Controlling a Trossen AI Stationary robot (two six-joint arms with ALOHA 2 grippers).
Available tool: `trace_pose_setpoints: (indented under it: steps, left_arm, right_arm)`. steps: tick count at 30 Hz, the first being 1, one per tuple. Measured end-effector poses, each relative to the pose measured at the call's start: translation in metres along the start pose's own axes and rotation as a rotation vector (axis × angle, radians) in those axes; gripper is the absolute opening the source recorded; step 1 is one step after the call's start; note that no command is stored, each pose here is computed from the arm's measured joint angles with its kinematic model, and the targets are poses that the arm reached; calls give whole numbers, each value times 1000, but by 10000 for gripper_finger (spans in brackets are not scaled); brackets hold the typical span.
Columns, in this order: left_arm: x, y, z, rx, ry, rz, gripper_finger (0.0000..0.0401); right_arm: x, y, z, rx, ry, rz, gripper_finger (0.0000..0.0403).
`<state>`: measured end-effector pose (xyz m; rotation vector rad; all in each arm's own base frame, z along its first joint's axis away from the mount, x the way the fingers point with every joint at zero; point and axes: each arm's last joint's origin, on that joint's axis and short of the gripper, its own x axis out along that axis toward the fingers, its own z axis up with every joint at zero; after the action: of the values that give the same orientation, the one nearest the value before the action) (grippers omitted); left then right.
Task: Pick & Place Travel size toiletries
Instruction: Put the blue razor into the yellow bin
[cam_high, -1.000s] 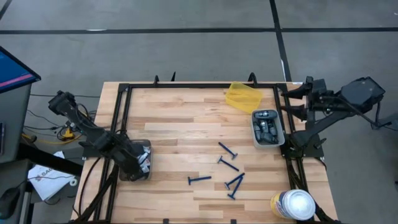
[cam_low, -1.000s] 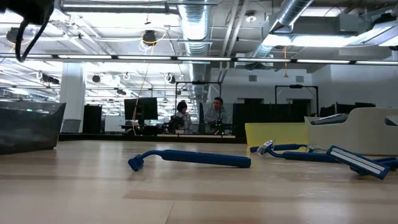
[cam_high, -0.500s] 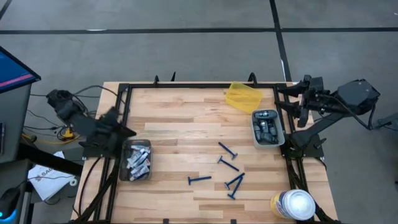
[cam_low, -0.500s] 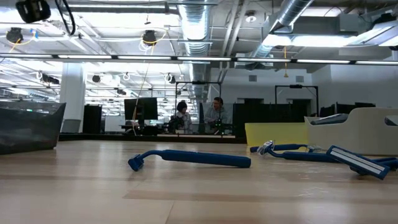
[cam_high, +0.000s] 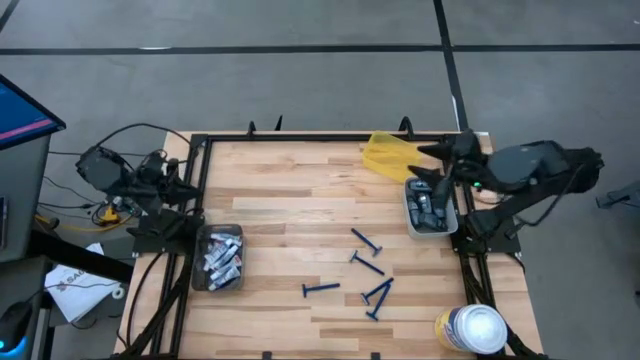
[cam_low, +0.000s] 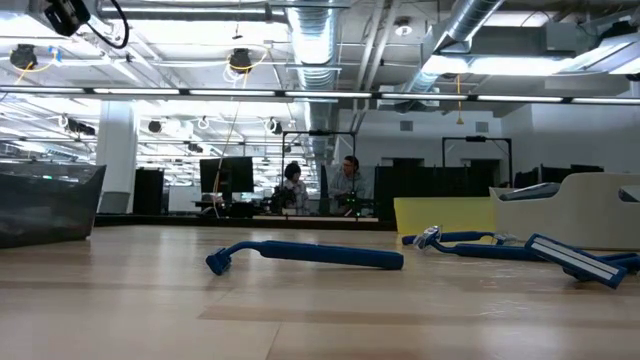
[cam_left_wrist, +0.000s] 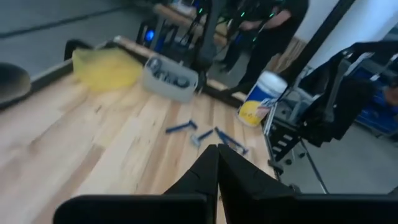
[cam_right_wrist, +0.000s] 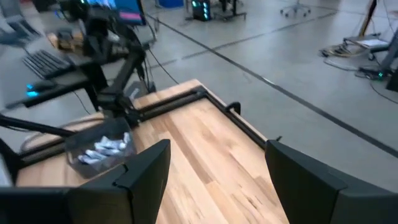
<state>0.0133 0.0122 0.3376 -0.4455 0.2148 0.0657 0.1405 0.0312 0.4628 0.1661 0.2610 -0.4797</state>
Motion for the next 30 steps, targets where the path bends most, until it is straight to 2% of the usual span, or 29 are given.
trace_pose_setpoints:
  steps: [5,11,20,26,30]
  left_arm:
    - [-2,4,-4,43,-71,-69,0]
    - [6,10,-26,35,-109,-128,0]
    - [43,5,-70,44,-120,-182,0]
    - [68,1,-99,38,-163,-221,0]
    - [81,2,-117,13,-189,-243,0]
  right_arm:
    - [22,11,-4,7,42,-46,254]
    - [54,25,-7,19,110,-17,254]
    - [105,34,-21,34,252,-44,254]
    - [148,41,-39,15,382,-61,254]
    - [176,43,-57,64,485,-104,254]
